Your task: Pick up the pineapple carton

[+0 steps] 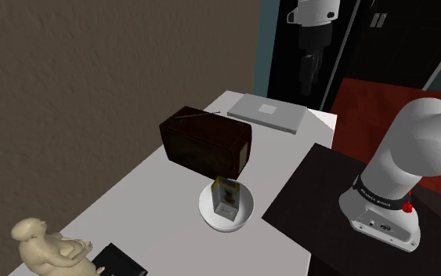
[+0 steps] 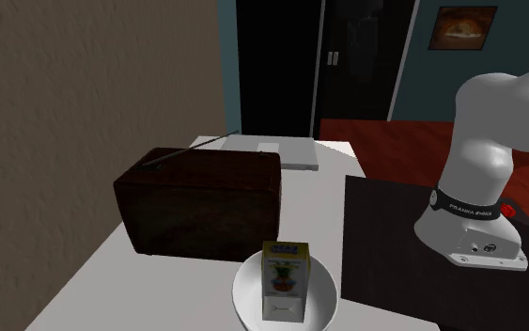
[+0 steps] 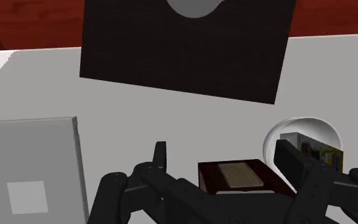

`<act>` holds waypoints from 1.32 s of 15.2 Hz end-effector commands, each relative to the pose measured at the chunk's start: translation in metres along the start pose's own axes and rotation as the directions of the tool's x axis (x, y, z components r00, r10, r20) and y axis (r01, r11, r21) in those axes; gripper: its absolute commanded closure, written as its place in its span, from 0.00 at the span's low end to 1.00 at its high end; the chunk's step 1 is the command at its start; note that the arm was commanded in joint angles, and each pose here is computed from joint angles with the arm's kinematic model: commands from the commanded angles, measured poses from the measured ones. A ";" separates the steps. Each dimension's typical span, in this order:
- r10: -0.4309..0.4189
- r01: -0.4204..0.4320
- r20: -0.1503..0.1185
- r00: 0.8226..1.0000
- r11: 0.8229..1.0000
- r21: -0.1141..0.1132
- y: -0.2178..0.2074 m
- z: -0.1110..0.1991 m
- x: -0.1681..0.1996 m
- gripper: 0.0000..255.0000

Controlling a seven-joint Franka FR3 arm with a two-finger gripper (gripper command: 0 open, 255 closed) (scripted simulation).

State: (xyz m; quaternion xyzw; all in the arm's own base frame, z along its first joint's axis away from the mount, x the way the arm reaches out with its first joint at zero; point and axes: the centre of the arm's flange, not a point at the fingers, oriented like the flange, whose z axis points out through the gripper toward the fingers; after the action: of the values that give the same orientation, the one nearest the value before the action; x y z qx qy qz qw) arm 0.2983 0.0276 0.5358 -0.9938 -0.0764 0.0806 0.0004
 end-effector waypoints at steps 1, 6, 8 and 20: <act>0.000 0.000 0.000 1.000 1.000 0.000 0.000 0.000 0.000 0.00; -0.024 0.024 -0.039 0.999 1.000 -0.007 -0.048 0.038 0.020 0.00; -0.033 0.033 -0.055 0.998 0.999 -0.010 -0.068 0.053 0.027 0.00; -0.091 0.088 -0.148 0.985 0.996 -0.030 -0.185 0.143 0.076 0.00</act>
State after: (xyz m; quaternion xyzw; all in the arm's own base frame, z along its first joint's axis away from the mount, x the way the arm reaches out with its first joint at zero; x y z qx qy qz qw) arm 0.3157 0.2096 0.3949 -0.9928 -0.1195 0.0103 -0.0032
